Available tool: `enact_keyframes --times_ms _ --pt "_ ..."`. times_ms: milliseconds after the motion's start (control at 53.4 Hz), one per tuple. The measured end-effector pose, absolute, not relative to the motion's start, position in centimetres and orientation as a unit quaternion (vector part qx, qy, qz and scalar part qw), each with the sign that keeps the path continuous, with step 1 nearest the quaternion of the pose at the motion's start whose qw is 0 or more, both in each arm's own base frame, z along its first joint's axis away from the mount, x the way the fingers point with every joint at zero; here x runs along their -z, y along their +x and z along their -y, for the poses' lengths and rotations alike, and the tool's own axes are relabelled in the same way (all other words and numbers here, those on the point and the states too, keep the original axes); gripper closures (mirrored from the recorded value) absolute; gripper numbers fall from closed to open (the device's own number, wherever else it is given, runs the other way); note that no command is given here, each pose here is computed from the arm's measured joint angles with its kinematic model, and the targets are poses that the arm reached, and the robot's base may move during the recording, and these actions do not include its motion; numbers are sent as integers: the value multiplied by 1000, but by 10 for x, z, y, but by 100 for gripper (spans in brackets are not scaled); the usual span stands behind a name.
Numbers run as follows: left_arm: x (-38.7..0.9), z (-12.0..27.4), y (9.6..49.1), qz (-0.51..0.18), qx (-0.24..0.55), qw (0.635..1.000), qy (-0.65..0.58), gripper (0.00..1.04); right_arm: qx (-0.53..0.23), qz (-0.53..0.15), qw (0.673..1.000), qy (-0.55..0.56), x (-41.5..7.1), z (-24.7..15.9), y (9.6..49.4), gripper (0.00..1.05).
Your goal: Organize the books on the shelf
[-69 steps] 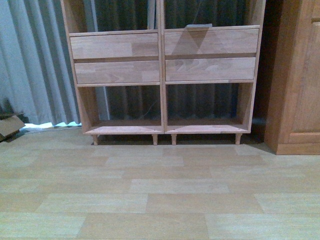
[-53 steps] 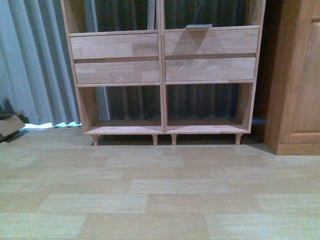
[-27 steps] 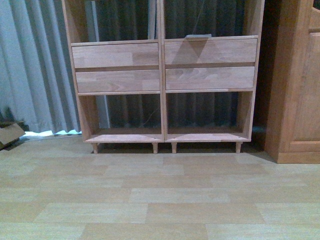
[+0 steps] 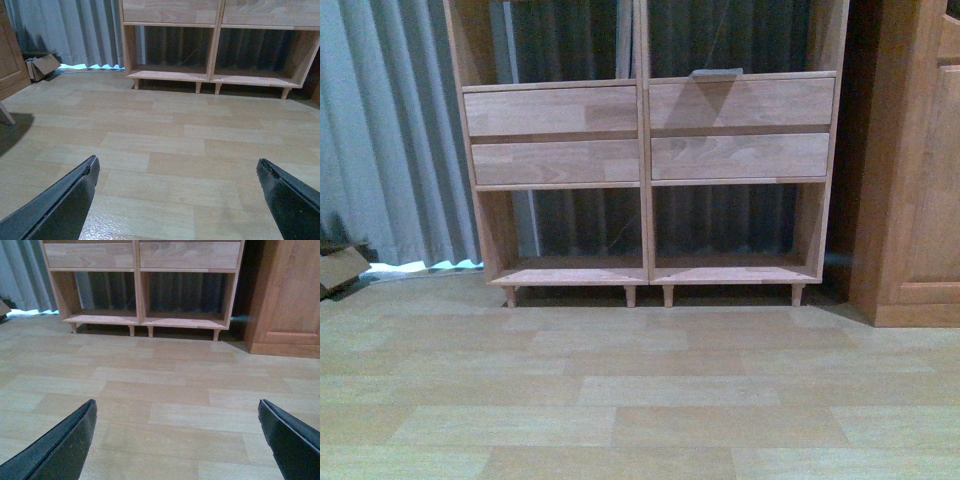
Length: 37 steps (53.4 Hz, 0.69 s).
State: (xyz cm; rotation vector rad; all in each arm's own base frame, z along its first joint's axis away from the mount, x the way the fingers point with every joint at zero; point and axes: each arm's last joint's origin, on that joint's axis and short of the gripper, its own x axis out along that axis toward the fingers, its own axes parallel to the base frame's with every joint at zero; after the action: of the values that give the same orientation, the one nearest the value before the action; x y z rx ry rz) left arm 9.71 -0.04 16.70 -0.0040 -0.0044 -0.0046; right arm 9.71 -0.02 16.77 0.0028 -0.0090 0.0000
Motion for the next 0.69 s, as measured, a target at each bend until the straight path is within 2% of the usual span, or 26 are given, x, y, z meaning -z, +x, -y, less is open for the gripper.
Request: enact_keyframes --times_ms 693 --pt "-167 0 97 2 2 1000 -2 7 0 4 1000 1 -168 0 97 7"
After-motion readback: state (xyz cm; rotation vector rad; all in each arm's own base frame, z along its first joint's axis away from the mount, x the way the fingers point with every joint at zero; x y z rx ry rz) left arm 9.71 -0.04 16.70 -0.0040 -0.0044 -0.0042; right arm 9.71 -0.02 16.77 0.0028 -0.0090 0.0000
